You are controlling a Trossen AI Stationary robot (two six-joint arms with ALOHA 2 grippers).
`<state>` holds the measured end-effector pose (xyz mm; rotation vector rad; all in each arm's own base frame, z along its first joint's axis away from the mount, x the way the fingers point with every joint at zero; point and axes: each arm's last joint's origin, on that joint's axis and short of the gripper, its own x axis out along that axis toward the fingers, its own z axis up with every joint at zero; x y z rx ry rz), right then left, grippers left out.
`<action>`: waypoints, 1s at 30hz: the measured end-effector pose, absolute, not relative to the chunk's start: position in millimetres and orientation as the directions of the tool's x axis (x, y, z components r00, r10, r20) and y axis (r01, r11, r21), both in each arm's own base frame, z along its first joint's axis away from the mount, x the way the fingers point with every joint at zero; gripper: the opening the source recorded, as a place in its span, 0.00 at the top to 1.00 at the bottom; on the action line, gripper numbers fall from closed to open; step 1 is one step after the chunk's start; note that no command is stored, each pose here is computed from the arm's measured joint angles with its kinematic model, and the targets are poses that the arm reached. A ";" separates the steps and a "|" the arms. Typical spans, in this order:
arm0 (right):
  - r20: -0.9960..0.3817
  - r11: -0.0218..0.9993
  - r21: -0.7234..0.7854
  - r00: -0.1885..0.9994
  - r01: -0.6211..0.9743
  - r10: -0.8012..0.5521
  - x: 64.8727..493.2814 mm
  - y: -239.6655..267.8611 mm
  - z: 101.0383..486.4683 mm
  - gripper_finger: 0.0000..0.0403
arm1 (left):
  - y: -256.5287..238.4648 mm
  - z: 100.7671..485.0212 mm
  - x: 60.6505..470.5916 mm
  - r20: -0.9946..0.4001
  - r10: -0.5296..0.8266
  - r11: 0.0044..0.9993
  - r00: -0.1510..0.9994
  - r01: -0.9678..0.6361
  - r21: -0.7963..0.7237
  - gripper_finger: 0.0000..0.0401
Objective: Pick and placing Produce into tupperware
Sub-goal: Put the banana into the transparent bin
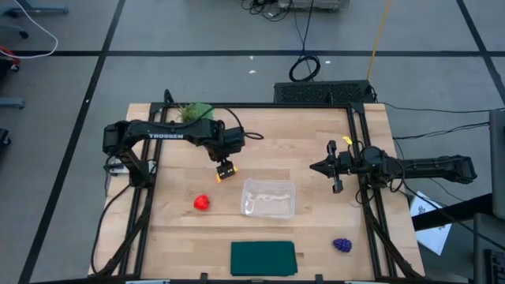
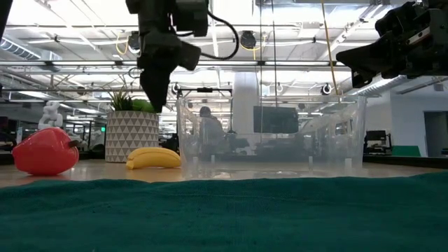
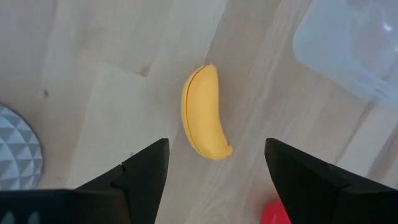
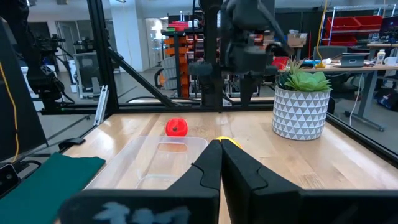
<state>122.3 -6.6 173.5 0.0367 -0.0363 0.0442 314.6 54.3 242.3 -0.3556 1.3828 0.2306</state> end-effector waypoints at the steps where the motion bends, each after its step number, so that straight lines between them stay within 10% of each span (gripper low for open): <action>1: 0.037 0.998 0.036 0.998 -0.045 0.044 122.3 -6.5 173.4 1.00 | 54.2 237.8 313.9 -0.983 -0.047 0.924 0.176 -0.365 -0.110 0.32; 30: 0.037 0.998 0.036 0.998 -0.045 0.044 122.3 -6.6 173.4 1.00 | 62.5 213.8 310.9 -0.980 -0.006 0.910 0.199 -0.406 -0.088 0.32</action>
